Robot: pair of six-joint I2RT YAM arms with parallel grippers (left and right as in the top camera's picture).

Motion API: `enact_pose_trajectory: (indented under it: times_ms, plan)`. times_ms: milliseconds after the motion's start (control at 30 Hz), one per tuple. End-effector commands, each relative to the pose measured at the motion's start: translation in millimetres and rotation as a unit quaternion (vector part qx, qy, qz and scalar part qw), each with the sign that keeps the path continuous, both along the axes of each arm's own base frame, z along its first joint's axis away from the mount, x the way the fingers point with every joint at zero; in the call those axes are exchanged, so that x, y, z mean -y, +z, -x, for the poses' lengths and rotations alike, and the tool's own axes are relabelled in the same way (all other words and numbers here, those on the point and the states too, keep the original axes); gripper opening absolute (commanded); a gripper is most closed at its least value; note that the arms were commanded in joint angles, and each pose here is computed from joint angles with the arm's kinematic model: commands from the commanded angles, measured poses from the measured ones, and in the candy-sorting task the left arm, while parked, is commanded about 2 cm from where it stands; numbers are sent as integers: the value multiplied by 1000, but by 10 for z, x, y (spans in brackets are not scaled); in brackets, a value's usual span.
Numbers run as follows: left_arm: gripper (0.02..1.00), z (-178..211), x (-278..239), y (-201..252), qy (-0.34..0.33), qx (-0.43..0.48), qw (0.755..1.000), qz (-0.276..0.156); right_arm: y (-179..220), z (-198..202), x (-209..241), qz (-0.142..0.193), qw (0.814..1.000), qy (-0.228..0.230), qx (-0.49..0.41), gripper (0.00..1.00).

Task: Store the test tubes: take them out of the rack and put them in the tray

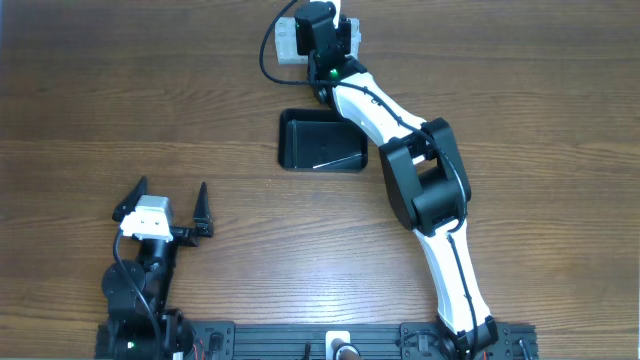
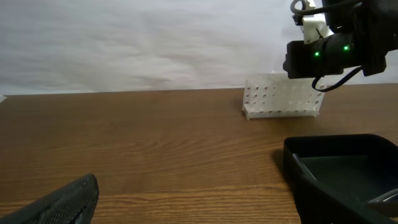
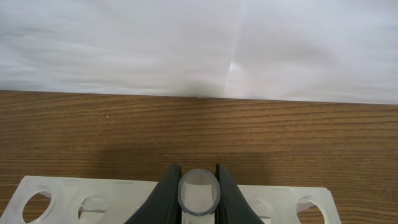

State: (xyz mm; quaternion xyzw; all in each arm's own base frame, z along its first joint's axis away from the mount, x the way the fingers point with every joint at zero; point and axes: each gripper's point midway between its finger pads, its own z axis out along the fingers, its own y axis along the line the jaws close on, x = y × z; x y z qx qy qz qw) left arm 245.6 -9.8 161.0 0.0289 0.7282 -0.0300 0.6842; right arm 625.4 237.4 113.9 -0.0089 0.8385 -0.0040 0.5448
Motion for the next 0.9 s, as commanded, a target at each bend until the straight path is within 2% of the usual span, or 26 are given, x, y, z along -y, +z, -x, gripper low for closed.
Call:
enact_pose_trajectory:
  times_ms: [33,400,533,667,733,833,900]
  plan:
    - [1000,0,4,-17,-3,0,1000,-7,472,-36,69,-12,999,-12,38,42]
    - [1000,0,3,-17,-3,0,1000,-7,1746,172,173,-34,992,-6,125,12]
    - [1000,0,3,-17,-3,0,1000,-7,2000,304,217,-36,991,-4,127,12]
    - [998,0,3,-16,-3,0,1000,-7,2001,463,212,-24,995,1,93,12]
    - [1000,0,3,-17,-3,0,1000,-7,1903,586,190,-30,998,2,57,12]
    - [1000,0,3,-17,-3,0,1000,-7,1486,905,81,-62,996,23,-60,9]
    - [998,0,3,-16,-3,0,1000,-7,1194,1107,-24,-92,985,50,-139,12]
